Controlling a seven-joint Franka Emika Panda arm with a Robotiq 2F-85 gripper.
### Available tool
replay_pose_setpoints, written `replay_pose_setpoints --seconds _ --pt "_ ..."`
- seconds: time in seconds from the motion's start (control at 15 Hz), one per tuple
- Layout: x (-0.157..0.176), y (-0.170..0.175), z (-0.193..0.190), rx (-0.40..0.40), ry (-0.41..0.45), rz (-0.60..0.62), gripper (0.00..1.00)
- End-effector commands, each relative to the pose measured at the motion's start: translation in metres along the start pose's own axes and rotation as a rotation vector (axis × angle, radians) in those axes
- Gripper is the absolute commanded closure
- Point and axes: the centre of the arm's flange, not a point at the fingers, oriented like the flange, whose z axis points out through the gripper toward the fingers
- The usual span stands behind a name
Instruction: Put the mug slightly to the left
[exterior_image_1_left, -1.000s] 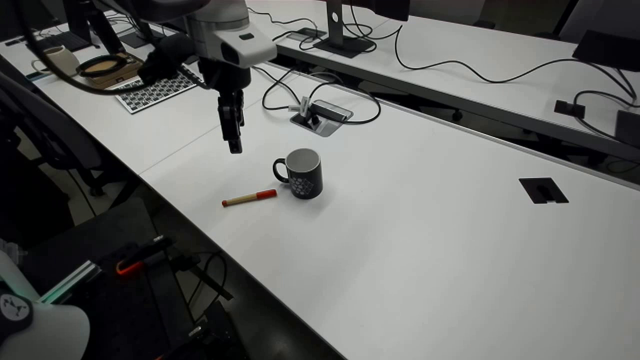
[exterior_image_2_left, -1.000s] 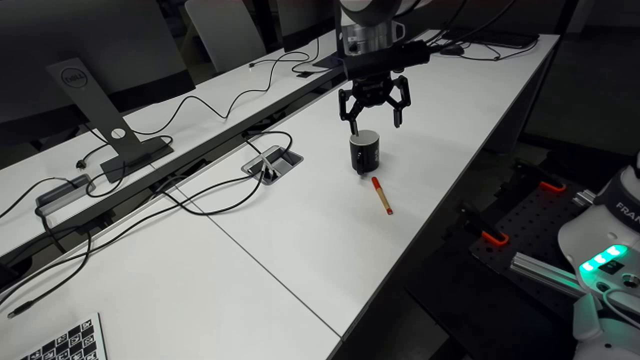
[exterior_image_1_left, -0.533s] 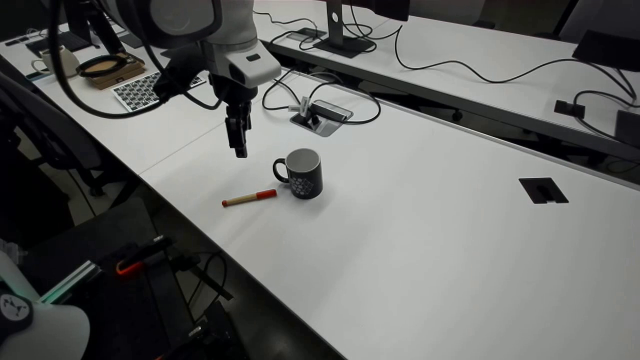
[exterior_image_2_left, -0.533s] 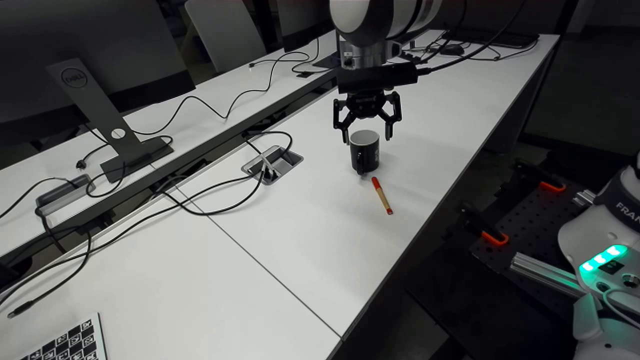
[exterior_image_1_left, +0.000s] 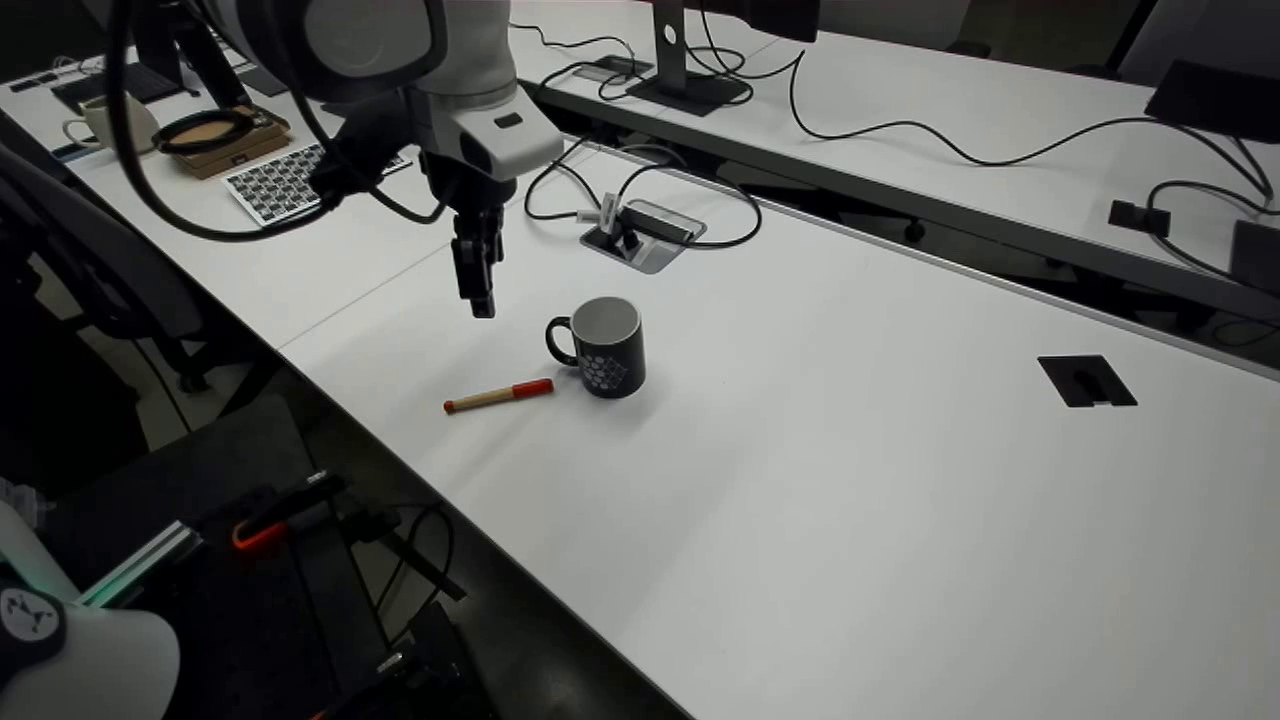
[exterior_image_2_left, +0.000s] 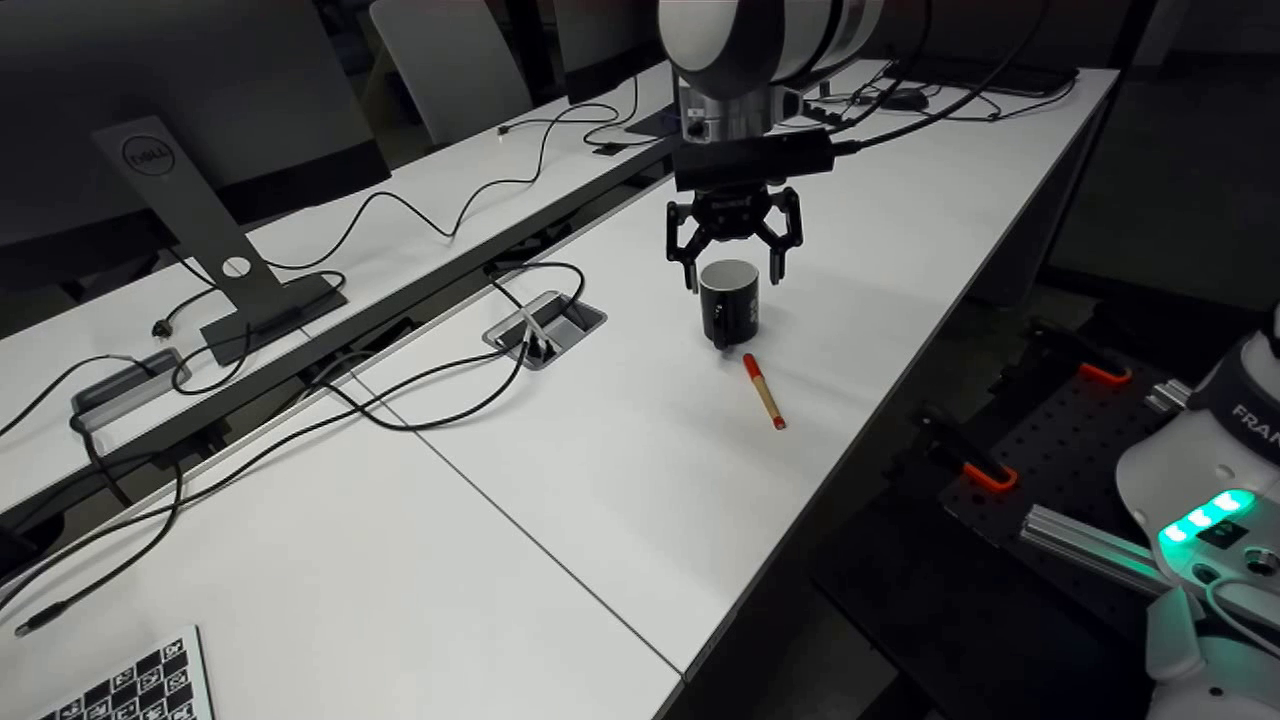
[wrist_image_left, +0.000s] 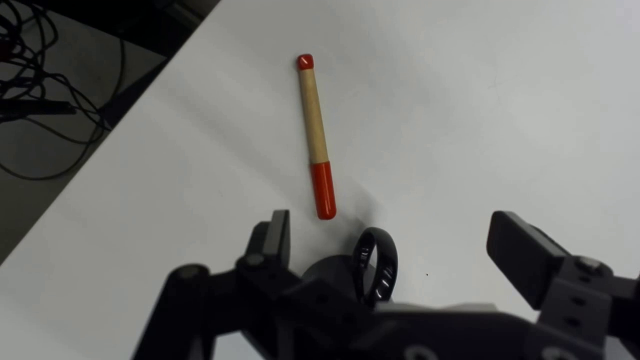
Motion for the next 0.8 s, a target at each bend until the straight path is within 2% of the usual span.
replay_pose_setpoints --seconds 0.0,0.4,0.73 --pt "0.005 -0.014 0.018 0.054 0.008 0.027 0.0" --pt "0.01 -0.033 0.036 0.134 0.095 0.084 0.0" --pt "0.017 -0.033 0.05 0.165 0.104 0.198 0.0"
